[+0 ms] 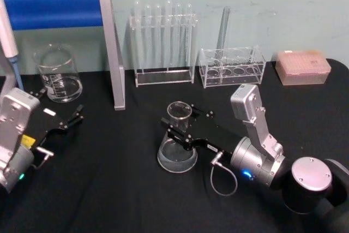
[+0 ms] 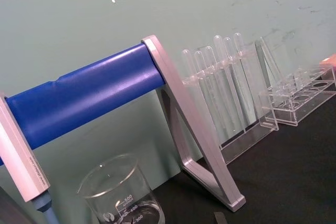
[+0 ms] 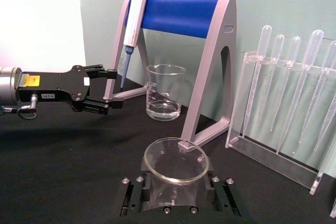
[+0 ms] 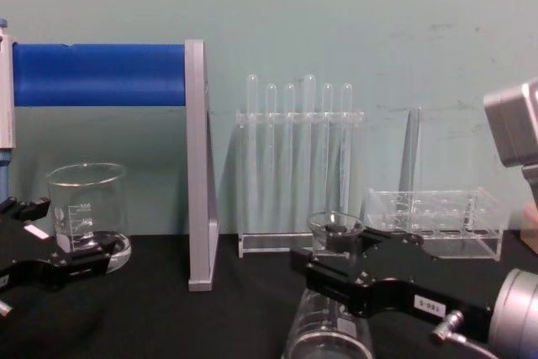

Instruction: Grasp the erlenmeyer flask with one hand, shake it three times, then place it back.

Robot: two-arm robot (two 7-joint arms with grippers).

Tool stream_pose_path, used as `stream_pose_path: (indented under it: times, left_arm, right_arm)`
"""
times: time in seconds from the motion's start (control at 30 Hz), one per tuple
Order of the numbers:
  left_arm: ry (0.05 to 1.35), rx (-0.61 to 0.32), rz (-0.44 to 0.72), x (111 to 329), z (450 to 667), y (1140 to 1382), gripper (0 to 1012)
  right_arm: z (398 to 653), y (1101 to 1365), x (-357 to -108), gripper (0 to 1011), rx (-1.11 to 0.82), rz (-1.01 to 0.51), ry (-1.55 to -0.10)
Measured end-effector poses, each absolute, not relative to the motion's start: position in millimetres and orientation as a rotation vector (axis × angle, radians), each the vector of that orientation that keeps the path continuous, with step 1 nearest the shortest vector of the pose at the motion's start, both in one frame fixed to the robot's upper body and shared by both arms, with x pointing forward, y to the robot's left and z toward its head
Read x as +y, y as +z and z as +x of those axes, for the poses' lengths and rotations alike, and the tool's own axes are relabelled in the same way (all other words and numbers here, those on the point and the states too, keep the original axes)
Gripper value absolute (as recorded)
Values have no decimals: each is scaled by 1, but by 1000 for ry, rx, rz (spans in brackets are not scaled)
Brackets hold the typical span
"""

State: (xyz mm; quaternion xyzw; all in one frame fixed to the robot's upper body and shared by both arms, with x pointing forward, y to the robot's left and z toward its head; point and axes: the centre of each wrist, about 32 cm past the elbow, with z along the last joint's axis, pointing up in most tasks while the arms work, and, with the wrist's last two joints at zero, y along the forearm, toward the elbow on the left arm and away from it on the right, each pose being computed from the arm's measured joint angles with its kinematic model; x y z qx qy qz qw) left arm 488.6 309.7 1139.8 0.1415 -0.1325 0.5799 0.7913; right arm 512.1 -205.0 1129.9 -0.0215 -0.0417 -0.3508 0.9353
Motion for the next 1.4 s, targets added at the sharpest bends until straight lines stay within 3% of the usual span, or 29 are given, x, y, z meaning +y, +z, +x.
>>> stream_pose_path:
  times: [0.17, 0.5, 1.0, 1.4]
  left_arm:
    - [1248, -285, 305, 310, 489, 1140, 1001]
    - [1248, -285, 304, 310, 489, 1140, 1001]
    - [1248, -285, 304, 310, 489, 1140, 1001]
    - [1248, -285, 304, 310, 489, 1140, 1001]
  right_arm:
    - [512, 1130, -205, 456, -85, -45, -718]
    - [511, 1136, -206, 456, -96, -32, -720]
    - [506, 1176, -206, 456, -155, 10, -762]
    - [503, 1183, -205, 456, -167, 30, -767]
